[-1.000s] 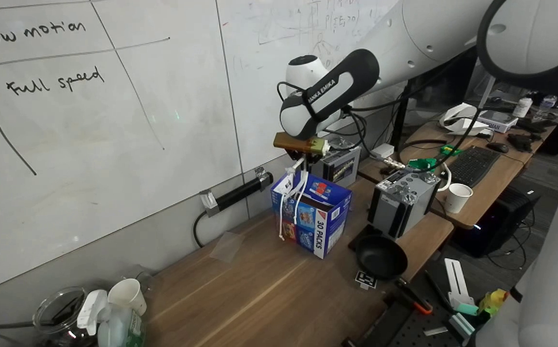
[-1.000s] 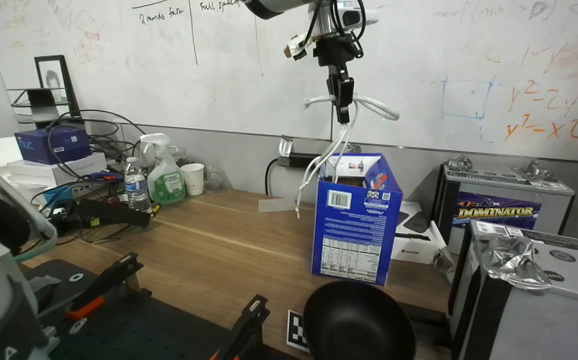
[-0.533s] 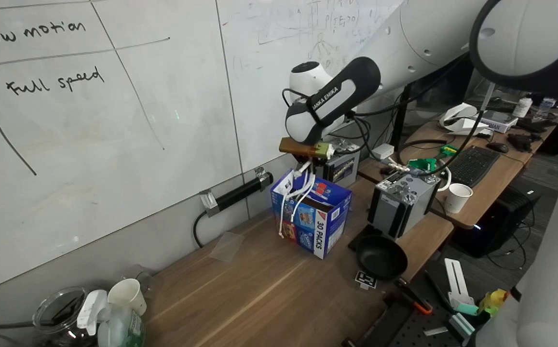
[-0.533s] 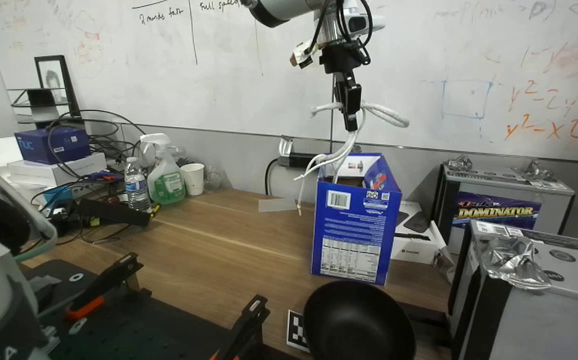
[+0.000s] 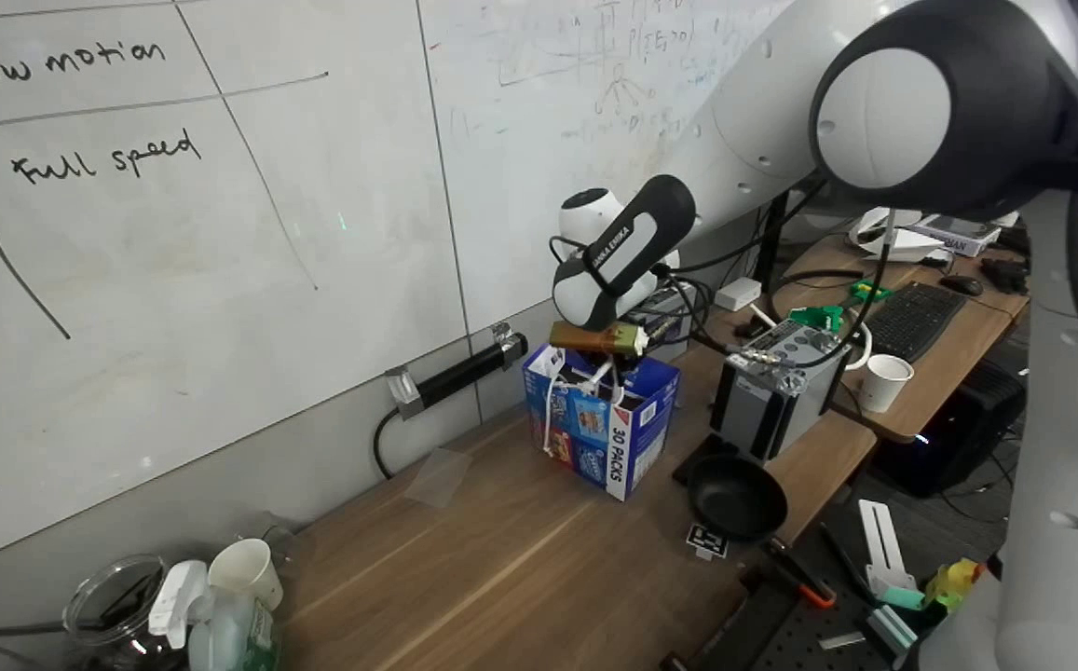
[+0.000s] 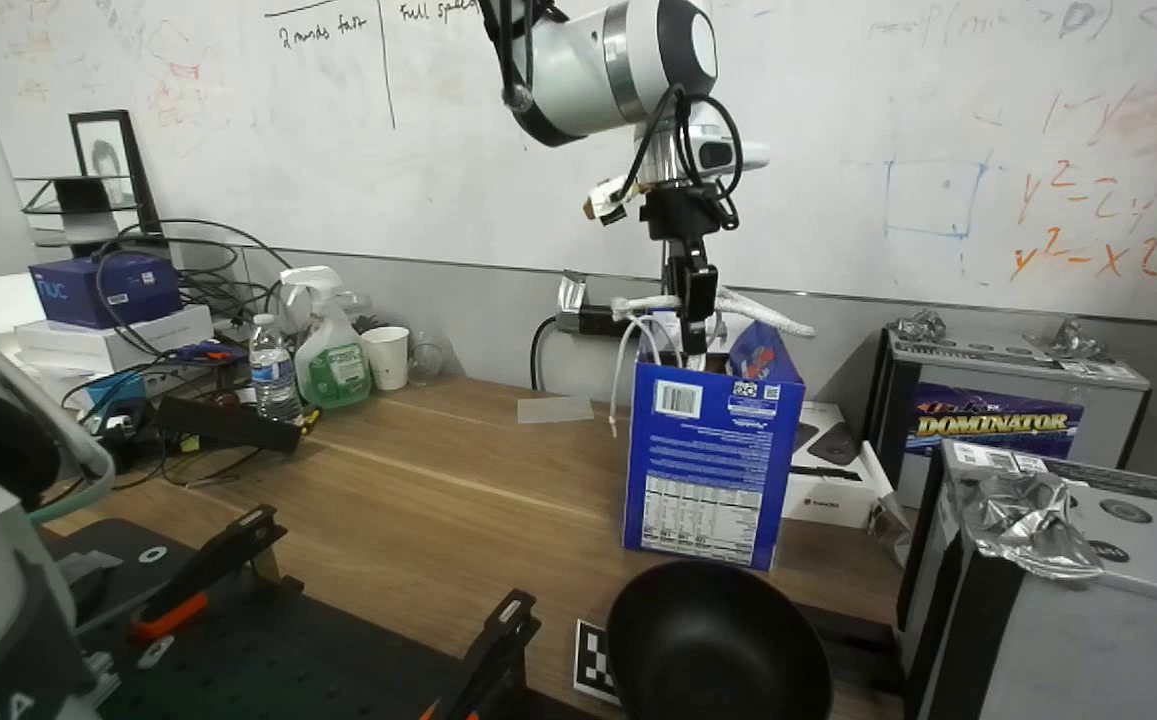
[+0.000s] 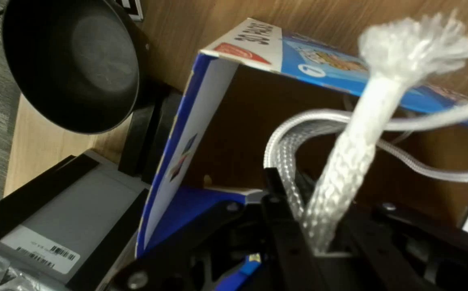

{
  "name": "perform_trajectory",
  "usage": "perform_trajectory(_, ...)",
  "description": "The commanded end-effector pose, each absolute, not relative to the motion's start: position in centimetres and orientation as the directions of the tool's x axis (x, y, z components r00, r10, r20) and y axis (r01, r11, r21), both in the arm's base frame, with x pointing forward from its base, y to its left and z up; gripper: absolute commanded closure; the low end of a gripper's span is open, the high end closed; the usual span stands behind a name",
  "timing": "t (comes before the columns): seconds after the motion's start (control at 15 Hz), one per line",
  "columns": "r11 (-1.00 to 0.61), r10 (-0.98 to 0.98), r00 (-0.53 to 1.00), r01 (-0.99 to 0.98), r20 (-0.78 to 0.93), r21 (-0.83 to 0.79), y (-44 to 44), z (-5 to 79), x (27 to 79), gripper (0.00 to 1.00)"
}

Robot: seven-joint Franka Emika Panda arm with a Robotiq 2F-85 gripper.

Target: Put the string in blue box

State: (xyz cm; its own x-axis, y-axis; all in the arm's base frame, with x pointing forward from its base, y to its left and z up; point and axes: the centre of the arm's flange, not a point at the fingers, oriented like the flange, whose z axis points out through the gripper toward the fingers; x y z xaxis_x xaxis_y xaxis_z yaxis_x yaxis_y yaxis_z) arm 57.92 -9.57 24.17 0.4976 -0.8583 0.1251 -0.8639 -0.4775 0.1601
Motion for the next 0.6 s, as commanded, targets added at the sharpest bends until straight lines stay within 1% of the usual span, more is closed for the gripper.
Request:
perform_trajectory(0.0,-0.502,-0.854,0.516,-0.851,0.07,0.155,-10.1,22.3,58.3,0.89)
perform_trajectory(0.53,-0.552,-0.832,0.554,-0.823,-0.025,0.133,-10.1,21.1,57.8,0.89)
